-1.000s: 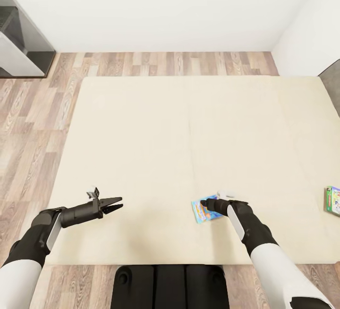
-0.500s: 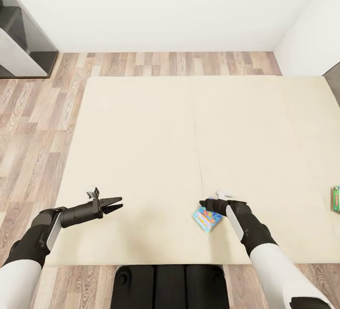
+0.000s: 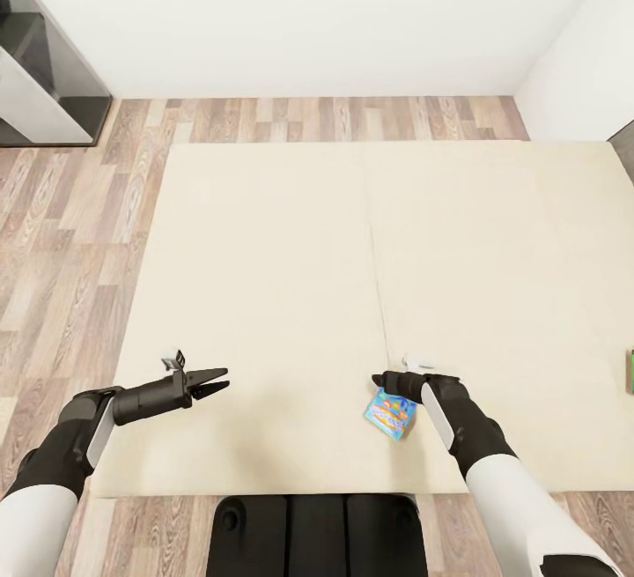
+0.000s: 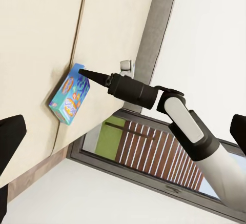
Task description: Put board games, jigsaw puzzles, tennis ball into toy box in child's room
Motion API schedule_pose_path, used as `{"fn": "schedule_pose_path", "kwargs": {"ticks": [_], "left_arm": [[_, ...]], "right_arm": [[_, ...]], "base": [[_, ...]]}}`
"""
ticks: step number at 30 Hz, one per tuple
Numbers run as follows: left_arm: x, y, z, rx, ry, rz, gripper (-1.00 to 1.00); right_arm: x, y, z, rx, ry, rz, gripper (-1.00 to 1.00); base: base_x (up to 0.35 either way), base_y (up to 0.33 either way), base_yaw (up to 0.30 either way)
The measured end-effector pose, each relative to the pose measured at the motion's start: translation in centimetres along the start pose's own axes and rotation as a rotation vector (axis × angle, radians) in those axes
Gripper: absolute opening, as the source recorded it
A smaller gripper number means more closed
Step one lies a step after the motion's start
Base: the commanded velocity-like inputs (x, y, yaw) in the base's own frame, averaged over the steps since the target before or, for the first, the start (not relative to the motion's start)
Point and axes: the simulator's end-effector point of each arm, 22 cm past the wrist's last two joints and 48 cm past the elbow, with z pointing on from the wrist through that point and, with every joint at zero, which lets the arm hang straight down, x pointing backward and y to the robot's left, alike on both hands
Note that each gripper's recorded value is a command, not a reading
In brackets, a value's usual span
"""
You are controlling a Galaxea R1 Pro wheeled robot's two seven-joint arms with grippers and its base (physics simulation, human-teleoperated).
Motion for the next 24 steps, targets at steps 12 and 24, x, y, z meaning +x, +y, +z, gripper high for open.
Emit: {"fn": "schedule_pose_path", "kwargs": {"ticks": [12, 24], "left_arm": [[0.0, 0.0, 0.0, 0.0, 0.0, 0.001, 1.0], [0.0, 0.0, 0.0, 0.0, 0.0, 0.001, 1.0]], "right_arm": [[0.3, -0.6, 0.0, 0.011, 0.012, 0.005, 1.0], [1.5, -1.2, -0.2, 0.022, 0.074, 0.01, 1.0]], "base": [[0.0, 0.002, 0.0], [0.0, 0.0, 0.0]]}}
